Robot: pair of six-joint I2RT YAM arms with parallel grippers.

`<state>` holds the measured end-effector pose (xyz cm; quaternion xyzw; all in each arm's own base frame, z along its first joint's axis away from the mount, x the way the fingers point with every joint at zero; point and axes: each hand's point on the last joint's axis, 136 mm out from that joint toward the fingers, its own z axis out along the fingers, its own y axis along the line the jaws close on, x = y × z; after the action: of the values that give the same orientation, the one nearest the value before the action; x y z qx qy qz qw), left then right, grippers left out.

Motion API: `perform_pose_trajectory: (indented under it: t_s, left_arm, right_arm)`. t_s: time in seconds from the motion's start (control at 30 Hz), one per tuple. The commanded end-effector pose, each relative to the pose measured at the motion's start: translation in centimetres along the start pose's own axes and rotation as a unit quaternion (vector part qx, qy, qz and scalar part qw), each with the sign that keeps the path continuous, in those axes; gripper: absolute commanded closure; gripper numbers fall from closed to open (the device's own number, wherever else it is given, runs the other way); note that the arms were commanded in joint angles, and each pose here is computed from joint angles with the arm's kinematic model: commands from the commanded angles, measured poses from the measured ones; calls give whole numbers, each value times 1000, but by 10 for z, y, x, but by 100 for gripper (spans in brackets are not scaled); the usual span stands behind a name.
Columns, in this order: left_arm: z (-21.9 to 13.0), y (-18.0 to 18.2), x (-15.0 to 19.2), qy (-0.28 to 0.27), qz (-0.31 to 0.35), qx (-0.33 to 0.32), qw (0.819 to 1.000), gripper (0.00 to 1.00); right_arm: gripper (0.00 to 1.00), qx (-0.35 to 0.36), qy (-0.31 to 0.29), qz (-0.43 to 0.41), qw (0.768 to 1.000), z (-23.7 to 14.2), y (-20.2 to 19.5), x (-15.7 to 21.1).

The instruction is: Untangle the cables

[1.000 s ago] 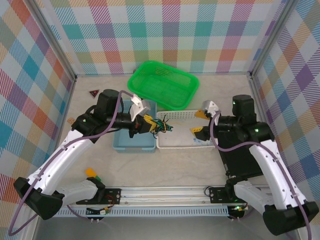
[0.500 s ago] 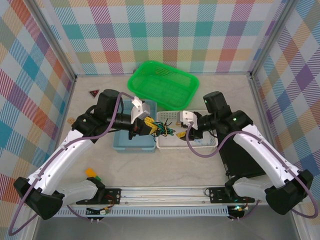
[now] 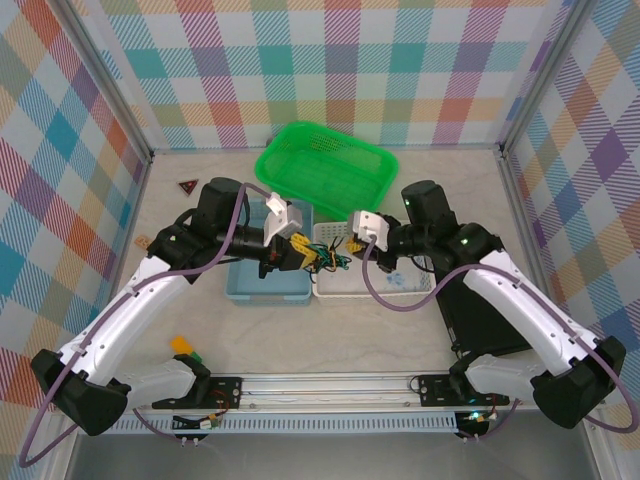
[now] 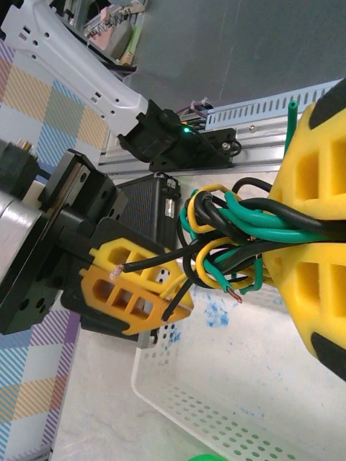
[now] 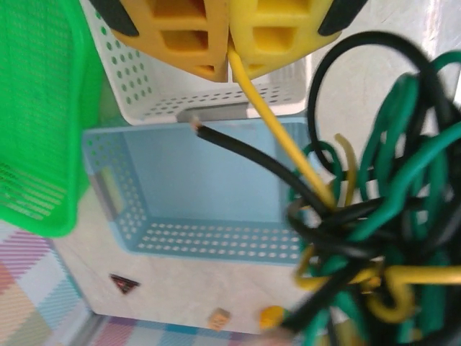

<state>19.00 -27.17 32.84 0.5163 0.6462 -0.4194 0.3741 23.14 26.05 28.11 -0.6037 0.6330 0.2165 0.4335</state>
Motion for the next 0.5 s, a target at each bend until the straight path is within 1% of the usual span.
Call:
perform_pose_trajectory:
  t_s: [0.0, 0.07, 0.17, 0.2, 0.33, 0.47]
  left_arm:
    - [-1, -12, 6, 2, -11, 30, 999, 100]
    - [-1, -14, 8, 4, -16, 32, 999, 100]
    - [-4, -17, 10, 3, -17, 30, 999, 100]
    - [-4, -18, 10, 3, -17, 27, 999, 100]
    - [-8, -20, 12, 4, -16, 21, 1000, 100]
    - [-9, -22, 13, 4, -19, 18, 1000, 100]
  right_arm:
    - [100, 135, 19, 132, 982, -12, -56, 9]
    - [100, 171, 43, 211, 962, -19, -75, 23]
    - [100, 215, 65, 321, 920, -36, -99, 44]
    - [100, 226, 67, 361, 902, -42, -105, 51]
    - [100, 274, 65, 450, 848, -67, -122, 72]
    - [100, 303, 66, 509, 803, -88, -130, 94]
